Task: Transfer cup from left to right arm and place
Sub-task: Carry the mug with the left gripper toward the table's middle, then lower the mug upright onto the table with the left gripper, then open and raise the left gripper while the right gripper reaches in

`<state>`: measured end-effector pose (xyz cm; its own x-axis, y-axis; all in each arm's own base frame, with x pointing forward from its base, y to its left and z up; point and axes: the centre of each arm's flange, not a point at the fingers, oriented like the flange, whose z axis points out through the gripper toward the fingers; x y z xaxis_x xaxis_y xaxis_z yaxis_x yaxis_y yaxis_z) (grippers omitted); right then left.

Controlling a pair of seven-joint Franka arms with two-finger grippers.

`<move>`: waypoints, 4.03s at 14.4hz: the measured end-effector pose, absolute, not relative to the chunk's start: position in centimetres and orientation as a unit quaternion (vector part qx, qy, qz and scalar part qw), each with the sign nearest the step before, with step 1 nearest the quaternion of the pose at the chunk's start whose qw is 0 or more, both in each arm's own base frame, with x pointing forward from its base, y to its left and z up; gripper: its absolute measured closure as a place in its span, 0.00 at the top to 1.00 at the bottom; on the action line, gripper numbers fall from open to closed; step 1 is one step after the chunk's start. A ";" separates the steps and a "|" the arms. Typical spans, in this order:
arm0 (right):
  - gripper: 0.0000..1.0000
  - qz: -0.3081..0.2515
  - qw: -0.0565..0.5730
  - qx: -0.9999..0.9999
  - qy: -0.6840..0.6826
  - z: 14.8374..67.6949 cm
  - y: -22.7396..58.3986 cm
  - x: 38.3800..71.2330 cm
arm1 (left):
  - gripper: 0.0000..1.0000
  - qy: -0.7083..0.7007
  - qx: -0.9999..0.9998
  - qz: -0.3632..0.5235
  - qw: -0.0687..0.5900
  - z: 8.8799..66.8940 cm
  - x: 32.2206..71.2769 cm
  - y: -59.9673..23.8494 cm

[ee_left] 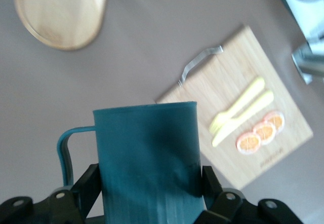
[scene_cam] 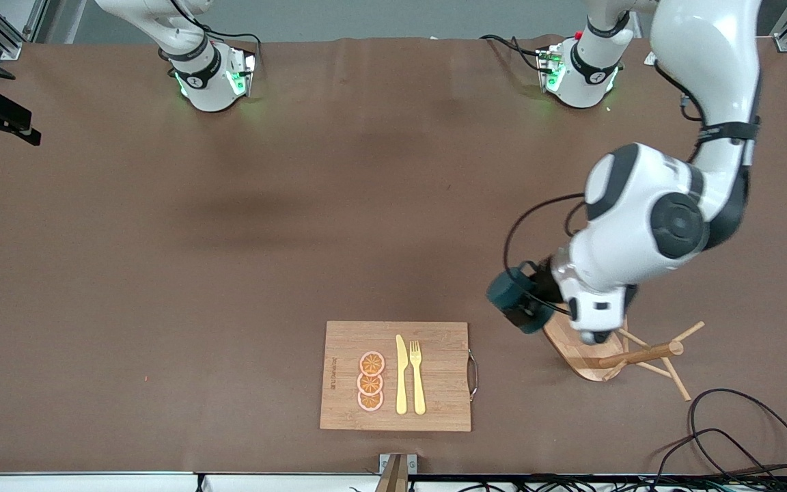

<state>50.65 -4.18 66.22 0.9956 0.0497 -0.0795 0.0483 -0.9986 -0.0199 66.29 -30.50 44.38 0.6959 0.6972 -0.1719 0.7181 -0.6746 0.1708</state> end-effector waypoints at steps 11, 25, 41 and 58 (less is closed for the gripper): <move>1.00 0.034 0.009 -0.999 -0.023 66.7 -4.3 50.6 | 0.85 0.157 0.963 0.193 0.099 37.6 55.9 -53.4; 1.00 0.070 0.010 -0.997 -0.007 62.7 -6.0 53.0 | 0.85 -0.010 0.867 0.498 0.020 20.9 41.8 -64.5; 1.00 0.109 0.009 -0.994 0.012 55.0 -8.5 57.4 | 0.85 -0.047 0.724 0.685 0.067 4.9 34.5 -63.9; 1.00 0.104 0.016 -0.993 0.058 47.1 -1.4 61.7 | 1.00 0.206 0.817 0.537 0.046 11.6 16.9 -69.9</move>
<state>61.67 -1.40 47.11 0.9717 -0.1117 -0.2081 -0.1185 -0.9927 -0.0205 16.90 -69.90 11.57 0.3397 0.3851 0.8581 0.2871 -0.9112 0.2953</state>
